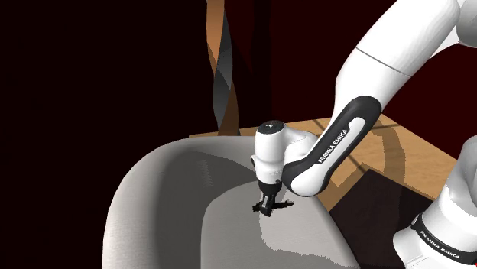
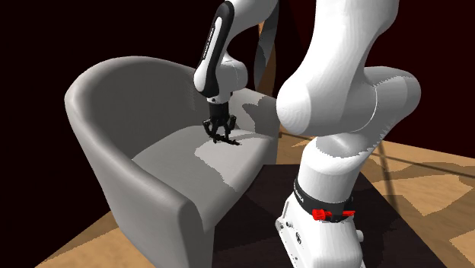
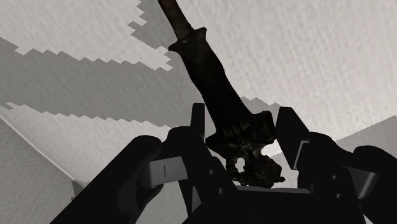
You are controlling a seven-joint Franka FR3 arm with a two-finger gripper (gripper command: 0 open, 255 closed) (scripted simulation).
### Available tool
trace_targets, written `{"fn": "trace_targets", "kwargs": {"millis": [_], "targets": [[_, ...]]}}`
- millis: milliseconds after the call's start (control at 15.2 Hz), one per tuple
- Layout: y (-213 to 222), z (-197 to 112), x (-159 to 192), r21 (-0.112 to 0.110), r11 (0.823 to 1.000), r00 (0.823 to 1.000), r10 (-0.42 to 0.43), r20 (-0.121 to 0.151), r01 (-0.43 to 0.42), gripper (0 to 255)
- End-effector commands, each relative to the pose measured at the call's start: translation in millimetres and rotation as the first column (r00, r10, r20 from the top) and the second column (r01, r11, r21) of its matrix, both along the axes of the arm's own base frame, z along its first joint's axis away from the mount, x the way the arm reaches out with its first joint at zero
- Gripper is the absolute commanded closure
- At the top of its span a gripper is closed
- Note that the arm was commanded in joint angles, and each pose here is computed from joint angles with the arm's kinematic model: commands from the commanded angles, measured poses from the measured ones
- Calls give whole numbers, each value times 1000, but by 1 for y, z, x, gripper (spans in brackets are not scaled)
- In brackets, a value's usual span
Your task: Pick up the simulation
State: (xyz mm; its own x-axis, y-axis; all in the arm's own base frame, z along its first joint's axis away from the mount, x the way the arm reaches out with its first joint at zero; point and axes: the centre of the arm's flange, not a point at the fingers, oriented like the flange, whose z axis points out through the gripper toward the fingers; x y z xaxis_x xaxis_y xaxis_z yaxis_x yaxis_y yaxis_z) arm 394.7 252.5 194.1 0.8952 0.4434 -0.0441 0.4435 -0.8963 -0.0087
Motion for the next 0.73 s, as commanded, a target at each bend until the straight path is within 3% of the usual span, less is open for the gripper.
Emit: {"fn": "trace_targets", "kwargs": {"millis": [0, 330, 660], "targets": [[0, -1, 0, 0, 1000, 1000, 0, -1, 0, 255], [0, -1, 0, 0, 1000, 1000, 0, -1, 0, 255], [0, 25, 0, 0, 1000, 1000, 0, -1, 0, 255]]}}
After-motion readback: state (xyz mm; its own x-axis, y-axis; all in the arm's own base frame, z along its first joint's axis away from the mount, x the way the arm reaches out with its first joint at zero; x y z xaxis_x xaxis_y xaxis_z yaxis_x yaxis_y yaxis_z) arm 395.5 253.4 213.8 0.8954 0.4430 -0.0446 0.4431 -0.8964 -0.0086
